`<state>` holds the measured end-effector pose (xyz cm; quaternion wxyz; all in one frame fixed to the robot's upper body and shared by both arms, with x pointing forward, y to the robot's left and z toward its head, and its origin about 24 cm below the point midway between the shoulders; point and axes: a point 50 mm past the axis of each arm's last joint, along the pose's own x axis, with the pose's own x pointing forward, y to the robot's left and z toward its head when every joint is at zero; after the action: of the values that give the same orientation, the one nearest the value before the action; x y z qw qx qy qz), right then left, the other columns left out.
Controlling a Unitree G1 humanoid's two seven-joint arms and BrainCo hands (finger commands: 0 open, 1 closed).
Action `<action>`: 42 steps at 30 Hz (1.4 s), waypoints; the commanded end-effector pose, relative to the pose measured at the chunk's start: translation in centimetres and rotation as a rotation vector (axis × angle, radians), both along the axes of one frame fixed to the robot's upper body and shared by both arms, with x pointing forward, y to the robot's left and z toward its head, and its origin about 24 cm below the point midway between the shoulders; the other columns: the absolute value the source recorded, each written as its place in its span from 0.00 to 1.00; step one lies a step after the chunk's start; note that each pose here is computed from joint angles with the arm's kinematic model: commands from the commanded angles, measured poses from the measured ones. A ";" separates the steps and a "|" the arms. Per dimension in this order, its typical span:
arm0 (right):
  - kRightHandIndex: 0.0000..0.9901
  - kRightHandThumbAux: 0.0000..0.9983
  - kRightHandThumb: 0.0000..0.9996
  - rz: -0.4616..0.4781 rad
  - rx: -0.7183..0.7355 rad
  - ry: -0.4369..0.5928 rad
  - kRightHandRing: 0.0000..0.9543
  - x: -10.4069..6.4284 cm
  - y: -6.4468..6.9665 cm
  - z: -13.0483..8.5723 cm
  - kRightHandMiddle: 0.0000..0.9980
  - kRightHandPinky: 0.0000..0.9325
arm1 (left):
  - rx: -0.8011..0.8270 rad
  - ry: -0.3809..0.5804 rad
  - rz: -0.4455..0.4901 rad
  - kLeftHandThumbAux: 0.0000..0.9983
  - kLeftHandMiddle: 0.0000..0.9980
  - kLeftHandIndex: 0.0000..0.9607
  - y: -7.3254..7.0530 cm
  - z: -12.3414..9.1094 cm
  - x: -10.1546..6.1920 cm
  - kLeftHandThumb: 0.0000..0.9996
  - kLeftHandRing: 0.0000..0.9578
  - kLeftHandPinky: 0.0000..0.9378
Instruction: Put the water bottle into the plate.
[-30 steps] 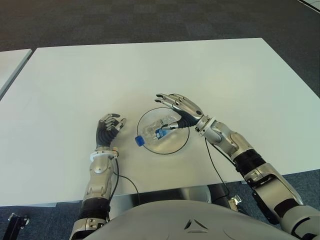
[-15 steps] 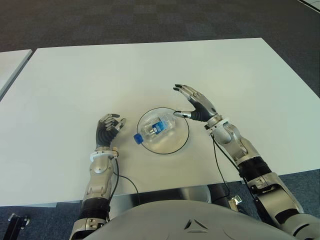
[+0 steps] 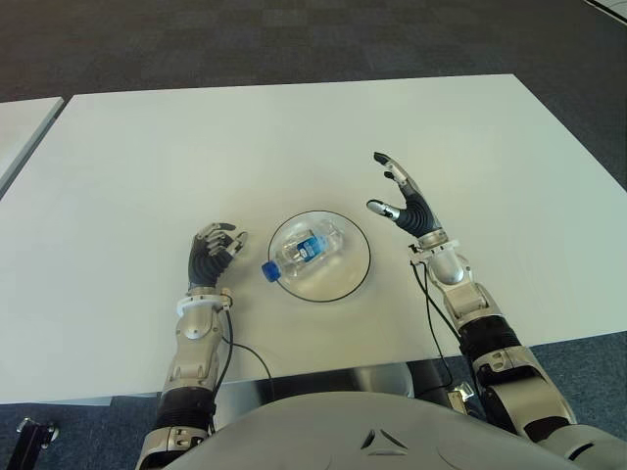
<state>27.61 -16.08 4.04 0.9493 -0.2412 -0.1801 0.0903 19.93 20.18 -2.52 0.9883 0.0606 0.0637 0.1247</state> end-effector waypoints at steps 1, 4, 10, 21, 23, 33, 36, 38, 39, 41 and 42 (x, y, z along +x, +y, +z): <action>0.00 0.45 0.10 -0.078 0.081 0.011 0.00 -0.8 -0.5 -1.2 0.00 0.02 | -0.009 0.038 0.008 0.72 0.68 0.45 -0.1 -0.5 -0.3 0.70 0.70 0.69; 0.00 0.57 0.10 -0.124 0.127 0.003 0.00 -1.0 -0.7 -1.4 0.00 0.04 | -0.013 0.037 0.005 0.72 0.68 0.45 -0.1 -0.5 -0.2 0.70 0.69 0.69; 0.00 0.73 0.07 -0.180 0.200 0.038 0.01 -1.6 -1.1 -2.1 0.00 0.07 | -0.016 0.033 0.003 0.72 0.68 0.45 -0.2 -0.4 -0.3 0.70 0.69 0.69; 0.01 0.80 0.12 -0.229 0.338 0.178 0.21 -3.0 -1.9 -3.8 0.15 0.32 | -0.014 0.033 0.009 0.72 0.68 0.45 -0.1 -0.5 -0.3 0.70 0.70 0.69; 0.01 0.79 0.12 -0.228 0.352 0.192 0.23 -3.1 -2.0 -4.0 0.17 0.35 | -0.013 0.034 0.009 0.72 0.68 0.45 -0.1 -0.5 -0.3 0.70 0.70 0.69; 0.23 0.80 0.11 -0.217 0.464 0.254 0.41 -3.9 -1.9 -5.6 0.36 0.48 | -0.015 0.035 0.015 0.72 0.67 0.45 -0.1 -0.5 -0.2 0.70 0.69 0.68; 0.28 0.82 0.10 -0.221 0.479 0.263 0.45 -4.1 -1.7 -5.9 0.41 0.51 | -0.017 0.033 0.014 0.72 0.67 0.45 -0.1 -0.5 -0.2 0.70 0.69 0.69; 0.29 0.83 0.10 -0.221 0.483 0.265 0.47 -4.2 -1.7 -5.9 0.42 0.52 | -0.017 0.033 0.014 0.72 0.67 0.45 -0.1 -0.5 -0.2 0.70 0.69 0.69; 0.30 0.84 0.10 -0.224 0.486 0.271 0.47 -4.3 -1.5 -6.0 0.43 0.52 | -0.018 0.032 0.013 0.72 0.67 0.45 -0.1 -0.5 -0.2 0.70 0.69 0.69; 0.32 0.85 0.08 -0.226 0.488 0.282 0.49 -4.5 -1.1 -6.2 0.45 0.53 | -0.019 0.030 0.012 0.72 0.67 0.45 -0.1 -0.5 -0.2 0.70 0.69 0.69; 0.36 0.85 0.07 -0.226 0.487 0.286 0.51 -4.6 -1.0 -6.3 0.47 0.56 | -0.019 0.029 0.012 0.72 0.67 0.45 -0.1 -0.5 -0.2 0.70 0.69 0.69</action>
<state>23.63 -17.49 -1.55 0.9983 -0.0172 -0.0496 -0.0246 19.98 20.12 -2.42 0.9885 0.0574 0.0614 0.1259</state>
